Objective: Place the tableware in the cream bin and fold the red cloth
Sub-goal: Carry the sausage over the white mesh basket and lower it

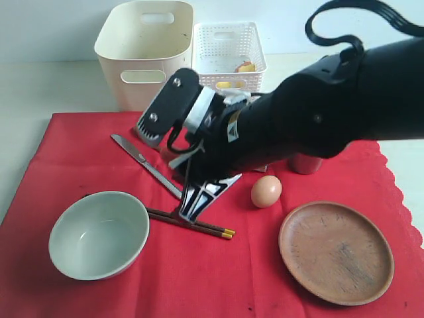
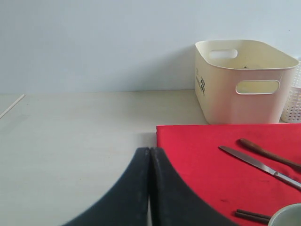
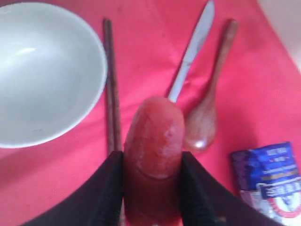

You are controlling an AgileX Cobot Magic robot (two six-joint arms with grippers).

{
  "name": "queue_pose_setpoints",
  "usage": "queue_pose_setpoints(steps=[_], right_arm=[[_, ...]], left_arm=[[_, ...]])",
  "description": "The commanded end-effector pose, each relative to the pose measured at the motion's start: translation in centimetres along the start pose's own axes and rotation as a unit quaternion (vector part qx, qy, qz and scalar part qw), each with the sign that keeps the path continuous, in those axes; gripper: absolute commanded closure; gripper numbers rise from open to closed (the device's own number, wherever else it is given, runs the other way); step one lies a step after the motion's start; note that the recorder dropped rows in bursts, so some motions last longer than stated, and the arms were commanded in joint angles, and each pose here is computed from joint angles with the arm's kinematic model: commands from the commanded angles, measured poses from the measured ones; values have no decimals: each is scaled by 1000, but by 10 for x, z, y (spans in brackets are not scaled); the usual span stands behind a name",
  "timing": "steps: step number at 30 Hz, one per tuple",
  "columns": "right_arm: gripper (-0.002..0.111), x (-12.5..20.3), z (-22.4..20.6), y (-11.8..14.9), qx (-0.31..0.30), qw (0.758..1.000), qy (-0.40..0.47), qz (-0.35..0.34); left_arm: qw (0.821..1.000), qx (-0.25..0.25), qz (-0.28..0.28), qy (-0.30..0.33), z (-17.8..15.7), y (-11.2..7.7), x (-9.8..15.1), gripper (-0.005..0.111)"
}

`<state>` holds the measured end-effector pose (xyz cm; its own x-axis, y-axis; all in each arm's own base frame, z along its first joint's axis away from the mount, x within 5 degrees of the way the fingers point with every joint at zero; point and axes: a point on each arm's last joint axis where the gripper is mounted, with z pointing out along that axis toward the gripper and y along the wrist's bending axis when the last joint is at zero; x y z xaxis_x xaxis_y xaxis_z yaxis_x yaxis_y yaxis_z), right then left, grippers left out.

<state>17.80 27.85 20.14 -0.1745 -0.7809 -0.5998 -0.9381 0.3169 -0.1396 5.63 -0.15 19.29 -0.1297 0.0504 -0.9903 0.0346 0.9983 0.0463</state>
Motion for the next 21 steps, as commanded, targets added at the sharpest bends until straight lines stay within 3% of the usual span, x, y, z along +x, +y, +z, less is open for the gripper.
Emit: queue_pose_setpoints(steps=[1, 7, 12, 21], right_arm=[[108, -12, -8, -38, 47, 998, -38, 31], [108, -21, -25, -88, 112, 987, -86, 73], [108, -17, -25, -111, 155, 977, -120, 88], [108, 15, 13, -143, 178, 973, -80, 125]], left_arm=[[1000, -2, -1, -5, -1, 0, -1, 107], [1000, -2, -1, -5, -1, 0, -1, 107], [1000, -2, -1, -5, -1, 0, -1, 107], [1000, -2, -1, -5, -1, 0, -1, 107]])
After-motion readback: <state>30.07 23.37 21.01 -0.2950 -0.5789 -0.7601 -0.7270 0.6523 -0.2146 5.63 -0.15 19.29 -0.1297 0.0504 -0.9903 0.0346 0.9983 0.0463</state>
